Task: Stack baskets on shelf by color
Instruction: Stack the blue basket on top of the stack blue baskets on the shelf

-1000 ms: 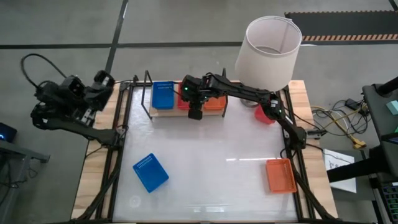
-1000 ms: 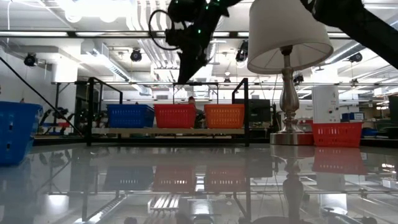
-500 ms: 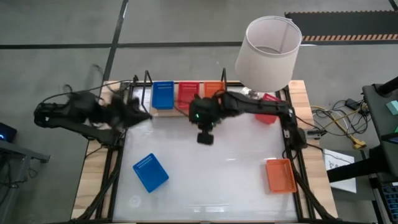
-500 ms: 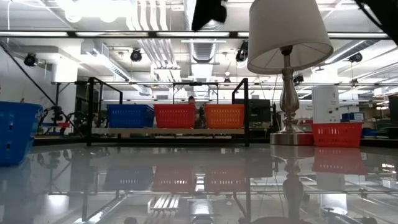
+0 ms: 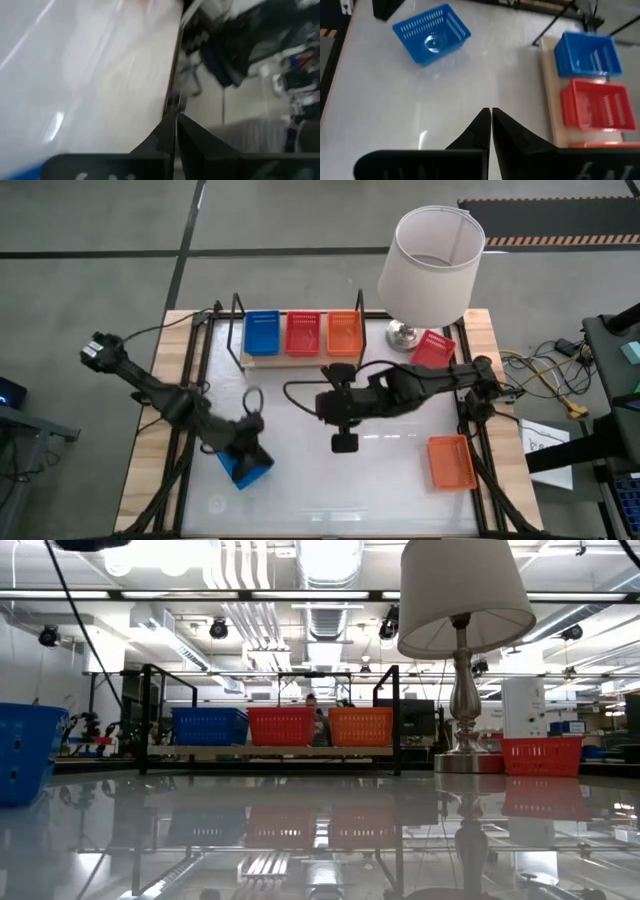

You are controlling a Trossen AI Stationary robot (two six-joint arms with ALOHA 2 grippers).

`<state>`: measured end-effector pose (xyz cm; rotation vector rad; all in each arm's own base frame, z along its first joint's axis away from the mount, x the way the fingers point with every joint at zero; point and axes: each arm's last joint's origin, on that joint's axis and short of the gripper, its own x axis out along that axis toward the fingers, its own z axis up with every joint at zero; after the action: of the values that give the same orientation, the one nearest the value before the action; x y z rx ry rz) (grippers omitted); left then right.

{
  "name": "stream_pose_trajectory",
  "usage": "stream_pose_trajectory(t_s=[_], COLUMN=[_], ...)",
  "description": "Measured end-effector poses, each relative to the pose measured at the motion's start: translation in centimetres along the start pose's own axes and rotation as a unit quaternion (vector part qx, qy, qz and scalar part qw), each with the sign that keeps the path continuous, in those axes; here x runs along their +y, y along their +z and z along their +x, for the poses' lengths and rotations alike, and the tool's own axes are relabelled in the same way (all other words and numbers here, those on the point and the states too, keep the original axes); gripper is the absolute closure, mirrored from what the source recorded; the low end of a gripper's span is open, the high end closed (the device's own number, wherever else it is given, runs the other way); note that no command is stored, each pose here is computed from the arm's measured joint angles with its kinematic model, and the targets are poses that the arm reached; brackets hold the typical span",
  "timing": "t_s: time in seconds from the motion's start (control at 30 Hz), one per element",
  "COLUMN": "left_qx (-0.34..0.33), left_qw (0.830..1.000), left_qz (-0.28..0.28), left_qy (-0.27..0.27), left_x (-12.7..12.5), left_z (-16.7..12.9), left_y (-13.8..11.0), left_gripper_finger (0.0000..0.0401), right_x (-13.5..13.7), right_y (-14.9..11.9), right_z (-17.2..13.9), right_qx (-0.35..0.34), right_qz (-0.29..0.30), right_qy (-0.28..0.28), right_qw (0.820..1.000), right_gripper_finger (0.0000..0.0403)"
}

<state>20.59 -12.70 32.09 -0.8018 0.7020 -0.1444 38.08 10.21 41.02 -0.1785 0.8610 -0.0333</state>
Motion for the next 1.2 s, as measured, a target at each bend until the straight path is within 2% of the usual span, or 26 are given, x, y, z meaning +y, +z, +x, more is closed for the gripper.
stream_pose_trajectory(t_s=[0.13, 0.37, 0.47, 0.57, 0.63, 0.67, 0.7, 0.9, 1.1, 1.2], left_qx=[0.041, 0.068, 0.086, 0.126, 0.149, 0.157, 0.162, 0.178, 0.182, 0.186], left_qw=[0.999, 0.997, 0.995, 0.982, 0.956, 0.943, 0.937, 0.931, 0.928, 0.934], left_qz=[-0.029, -0.024, -0.023, -0.068, -0.128, -0.146, -0.146, -0.122, -0.121, -0.121], left_qy=[0.015, 0.028, 0.051, 0.126, 0.217, 0.255, 0.273, 0.295, 0.3, 0.282], left_x=[-1.2, -2.1, -1.7, -0.4, 1.0, 1.6, 1.8, 2.2, 2.1, 1.8], left_z=[1.6, 3.4, 3.9, 3.5, 3.4, 3.5, 3.7, 5.6, 6.8, 7.2], left_y=[-1.5, -2.6, -3.2, -4.2, -4.9, -5.4, -5.7, -6.6, -6.9, -6.9], left_gripper_finger=[0.0401, 0.0401, 0.0401, 0.0401, 0.0401, 0.0401, 0.0401, 0.0401, 0.0398, 0.0375], right_x=[0.9, 1.5, 1.7, 1.8, 1.8, 1.8, 1.8, 1.5, 1.1, 1.0], right_y=[-0.1, -1.3, -2.5, -4.3, -5.5, -6.1, -6.7, -9.2, -10.8, -11.0], right_z=[-1.2, -1.2, -0.8, 0.0, 0.5, 0.8, 1.0, 1.2, 0.8, 0.7], right_qx=[-0.028, -0.071, -0.091, -0.108, -0.123, -0.131, -0.14, -0.201, -0.207, -0.206], right_qz=[-0.021, -0.035, -0.032, -0.012, 0.006, 0.016, 0.029, 0.078, 0.097, 0.097], right_qy=[-0.003, 0.002, 0.007, 0.01, 0.011, 0.012, 0.015, 0.021, 0.011, 0.007], right_qw=[0.999, 0.997, 0.995, 0.994, 0.992, 0.991, 0.99, 0.976, 0.973, 0.974], right_gripper_finger=[0.0394, 0.0394, 0.0394, 0.0394, 0.0394, 0.0394, 0.0394, 0.0394, 0.0394, 0.0394])
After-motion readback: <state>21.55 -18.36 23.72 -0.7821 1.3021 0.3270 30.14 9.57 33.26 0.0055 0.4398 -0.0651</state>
